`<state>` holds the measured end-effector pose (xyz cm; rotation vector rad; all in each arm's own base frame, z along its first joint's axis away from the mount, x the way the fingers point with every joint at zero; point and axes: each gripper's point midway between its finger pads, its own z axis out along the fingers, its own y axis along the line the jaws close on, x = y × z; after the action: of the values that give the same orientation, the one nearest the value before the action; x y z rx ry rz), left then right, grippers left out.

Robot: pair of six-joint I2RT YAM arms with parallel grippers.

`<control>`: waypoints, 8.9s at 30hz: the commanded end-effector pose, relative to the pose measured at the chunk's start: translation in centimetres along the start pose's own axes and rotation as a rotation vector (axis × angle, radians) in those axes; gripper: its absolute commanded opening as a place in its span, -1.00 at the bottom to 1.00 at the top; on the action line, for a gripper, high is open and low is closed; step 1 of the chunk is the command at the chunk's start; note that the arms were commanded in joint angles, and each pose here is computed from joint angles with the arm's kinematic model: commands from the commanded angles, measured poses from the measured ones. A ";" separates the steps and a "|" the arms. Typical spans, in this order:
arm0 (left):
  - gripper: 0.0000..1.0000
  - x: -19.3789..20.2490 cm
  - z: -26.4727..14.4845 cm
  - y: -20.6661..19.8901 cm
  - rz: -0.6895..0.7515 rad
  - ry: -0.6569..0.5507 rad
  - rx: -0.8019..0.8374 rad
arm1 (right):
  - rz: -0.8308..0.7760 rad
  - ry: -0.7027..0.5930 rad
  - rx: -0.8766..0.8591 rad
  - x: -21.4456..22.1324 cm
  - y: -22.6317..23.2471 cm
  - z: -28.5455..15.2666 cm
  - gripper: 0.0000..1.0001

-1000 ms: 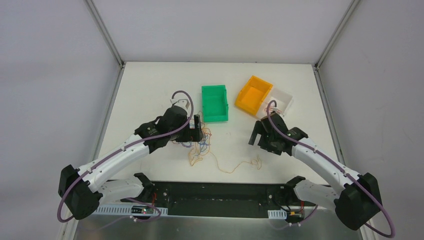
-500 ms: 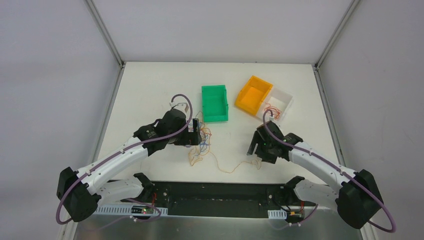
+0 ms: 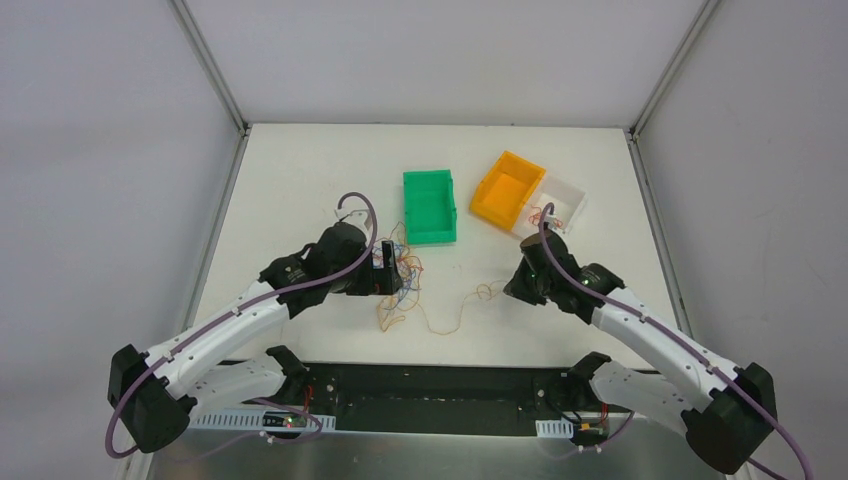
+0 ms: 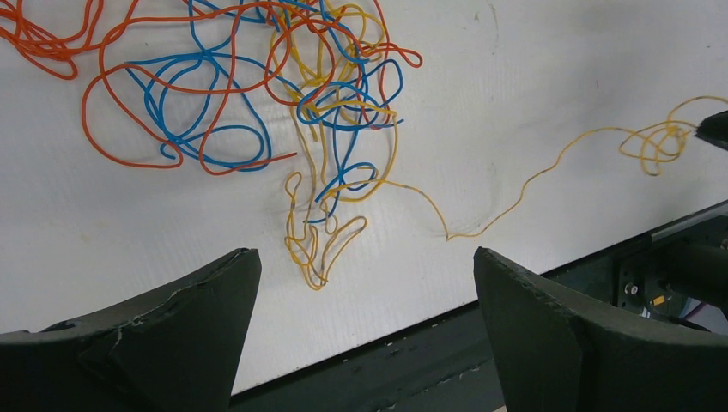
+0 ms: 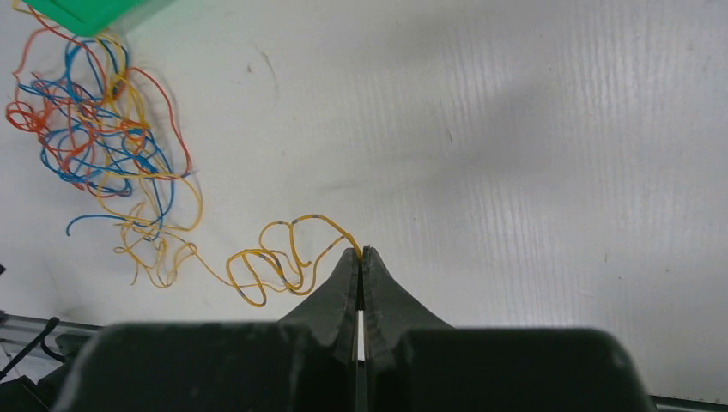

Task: Untangle the cables

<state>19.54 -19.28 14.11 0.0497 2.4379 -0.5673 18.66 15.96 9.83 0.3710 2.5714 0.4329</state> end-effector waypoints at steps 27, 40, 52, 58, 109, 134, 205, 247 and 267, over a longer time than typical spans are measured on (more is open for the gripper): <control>0.91 0.0 4.9 3.5 0.046 0.088 -0.273 | -0.239 0.157 -0.187 1.7 2.4 -2.2 0.90; 0.91 -1.7 5.4 5.3 -0.004 0.086 -0.308 | -0.567 0.137 -0.085 7.0 7.3 -0.3 0.99; 0.98 -2.2 6.7 6.6 -0.048 0.080 -0.315 | -0.620 0.100 -0.123 9.0 10.5 3.8 0.87; 0.98 -2.0 9.1 6.2 -0.066 0.114 -0.306 | -0.629 0.086 -0.111 9.4 10.2 5.6 0.71; 0.88 -1.2 10.4 9.7 -0.176 0.100 -0.364 | -0.146 -0.492 -0.047 -9.7 0.8 -9.5 -1.00; -0.61 -0.9 13.1 4.7 -0.053 0.125 -0.207 | -0.148 -0.366 -0.062 -8.1 1.8 -5.7 -1.00; 0.96 -2.0 5.5 -6.2 0.024 0.087 0.216 | 0.211 -0.182 0.312 -3.8 -9.2 1.8 0.99; -0.60 3.3 14.5 -11.9 -0.028 0.277 0.210 | 0.027 -0.031 0.124 -1.1 -3.1 4.3 -1.00; -1.00 -12.1 10.9 -17.0 0.040 0.087 0.402 | -0.047 -0.258 -0.175 -14.4 7.8 -1.6 -1.00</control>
<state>30.30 -40.29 18.90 0.3327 2.3664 -1.0353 29.59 15.22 17.49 0.3867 2.3027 0.4217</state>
